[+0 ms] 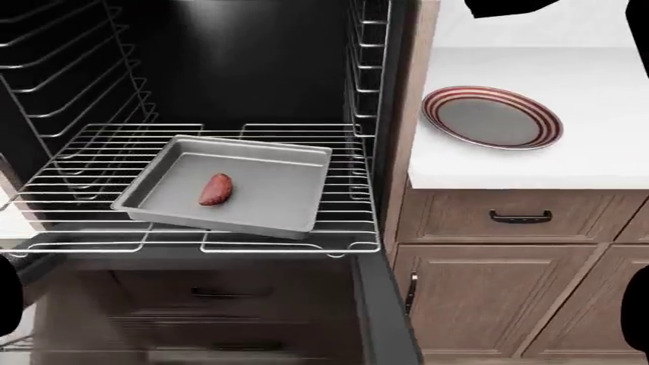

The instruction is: Pick the sweet potato from the oven and place it on the plate on the counter.

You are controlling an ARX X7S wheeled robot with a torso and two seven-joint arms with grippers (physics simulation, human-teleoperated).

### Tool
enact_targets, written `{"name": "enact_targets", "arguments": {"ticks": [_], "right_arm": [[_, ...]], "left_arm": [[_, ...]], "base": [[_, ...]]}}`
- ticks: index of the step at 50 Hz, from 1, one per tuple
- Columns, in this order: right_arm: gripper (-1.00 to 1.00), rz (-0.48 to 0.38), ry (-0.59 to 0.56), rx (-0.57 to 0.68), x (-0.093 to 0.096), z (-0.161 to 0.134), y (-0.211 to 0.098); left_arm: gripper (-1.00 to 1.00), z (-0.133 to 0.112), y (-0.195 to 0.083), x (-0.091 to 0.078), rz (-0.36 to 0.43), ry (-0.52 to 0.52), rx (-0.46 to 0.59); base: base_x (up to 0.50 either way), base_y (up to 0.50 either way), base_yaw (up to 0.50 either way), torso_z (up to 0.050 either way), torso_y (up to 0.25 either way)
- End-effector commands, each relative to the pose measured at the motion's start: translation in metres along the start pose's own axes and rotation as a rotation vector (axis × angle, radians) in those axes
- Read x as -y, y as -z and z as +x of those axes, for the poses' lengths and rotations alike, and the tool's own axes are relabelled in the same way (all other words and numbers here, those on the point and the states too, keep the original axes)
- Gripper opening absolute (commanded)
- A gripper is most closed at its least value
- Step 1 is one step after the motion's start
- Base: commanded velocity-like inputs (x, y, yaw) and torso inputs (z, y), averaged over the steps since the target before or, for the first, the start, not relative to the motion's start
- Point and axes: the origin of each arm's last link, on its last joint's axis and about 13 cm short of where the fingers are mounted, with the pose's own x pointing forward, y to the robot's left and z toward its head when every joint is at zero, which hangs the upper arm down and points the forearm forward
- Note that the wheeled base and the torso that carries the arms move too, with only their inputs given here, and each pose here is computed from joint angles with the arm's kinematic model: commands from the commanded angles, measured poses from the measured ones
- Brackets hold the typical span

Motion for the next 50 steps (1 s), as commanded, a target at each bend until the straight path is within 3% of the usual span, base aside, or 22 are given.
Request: {"name": "enact_targets", "arguments": {"ticks": [1, 38, 50], "right_arm": [[1.00, 0.003, 0.002, 0.000, 0.0001, -0.0009, 0.0002], [1.00, 0.007, -0.001, -0.002, -0.0008, -0.0018, 0.0026], [1.00, 0.013, -0.002, 0.005, -0.0009, -0.0032, 0.0051]], "left_arm": [[1.00, -0.0015, -0.0017, 0.0006, 0.000, 0.001, 0.000], [1.00, -0.0035, -0.0024, 0.0018, -0.008, 0.011, 0.005], [1.00, -0.0044, -0.0033, 0.0029, -0.007, 0.019, 0.011]], "base": [[0.00, 0.50, 0.00, 0.000, 0.000], [0.00, 0.50, 0.00, 0.000, 0.000], [0.47, 0.02, 0.00, 0.000, 0.000]]}}
